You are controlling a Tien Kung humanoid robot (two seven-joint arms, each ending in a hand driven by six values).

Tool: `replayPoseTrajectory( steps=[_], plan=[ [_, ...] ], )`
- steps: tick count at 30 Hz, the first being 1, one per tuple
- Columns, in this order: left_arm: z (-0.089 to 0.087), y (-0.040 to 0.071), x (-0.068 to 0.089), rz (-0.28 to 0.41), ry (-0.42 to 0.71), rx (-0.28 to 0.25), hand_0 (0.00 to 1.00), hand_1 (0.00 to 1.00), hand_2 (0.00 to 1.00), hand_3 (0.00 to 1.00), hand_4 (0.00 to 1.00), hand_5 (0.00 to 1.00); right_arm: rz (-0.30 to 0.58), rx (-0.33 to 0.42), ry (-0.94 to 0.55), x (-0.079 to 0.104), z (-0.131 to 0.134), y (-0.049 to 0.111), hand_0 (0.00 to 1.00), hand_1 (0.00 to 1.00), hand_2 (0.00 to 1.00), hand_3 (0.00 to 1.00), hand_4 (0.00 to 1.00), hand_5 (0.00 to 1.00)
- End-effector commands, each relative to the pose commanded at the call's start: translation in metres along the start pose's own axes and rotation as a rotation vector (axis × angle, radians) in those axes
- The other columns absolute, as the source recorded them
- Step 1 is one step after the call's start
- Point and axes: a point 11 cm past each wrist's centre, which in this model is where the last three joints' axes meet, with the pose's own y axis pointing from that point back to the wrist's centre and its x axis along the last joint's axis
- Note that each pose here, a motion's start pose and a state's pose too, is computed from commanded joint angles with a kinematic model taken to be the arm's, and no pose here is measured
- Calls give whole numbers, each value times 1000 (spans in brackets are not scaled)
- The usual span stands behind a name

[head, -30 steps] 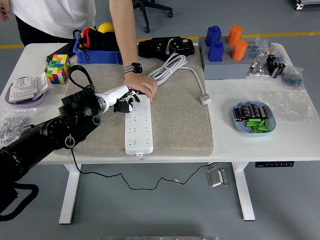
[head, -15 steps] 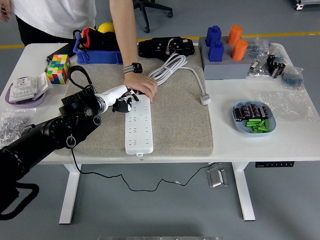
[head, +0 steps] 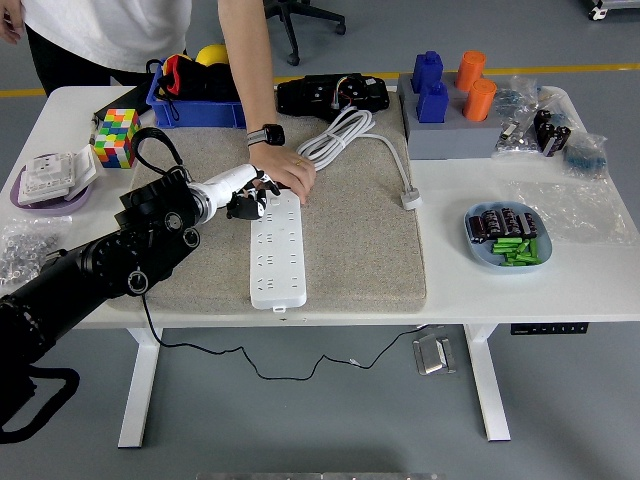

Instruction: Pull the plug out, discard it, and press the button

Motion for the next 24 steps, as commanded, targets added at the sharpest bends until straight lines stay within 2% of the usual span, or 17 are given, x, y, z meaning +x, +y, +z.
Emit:
replayPoseTrajectory(
  steps=[7,8,13,14,19,20,24],
  plan=[
    [-1,12,23,112,61,-83,72,25,139,695,2,2,-1,2,-1,-1,0,0,767,729,724,713,883,658],
    [-4,14,26,130,68,-93,130,83,128,684,130,2,0,1,-2,-1,0,0,767,729,724,713,883,658],
    [-19,26,41,192,106,-99,130,83,128,684,130,2,-1,-3,-2,-1,2,0,767,729,724,713,883,658],
    [-25,30,45,208,118,-96,337,313,383,721,547,2,0,-2,-2,-1,2,0,767,729,724,713,883,658],
    [-51,51,67,290,201,-83,337,313,383,721,547,2,3,3,-3,1,-1,0,767,729,724,713,883,658],
    [-56,55,71,306,215,-79,740,706,668,826,657,2,4,6,-3,1,-2,0,767,729,724,713,883,658],
    [-78,69,86,379,257,-58,740,706,668,826,657,2,5,10,-4,2,-4,1,767,729,724,713,883,658]
  ],
)
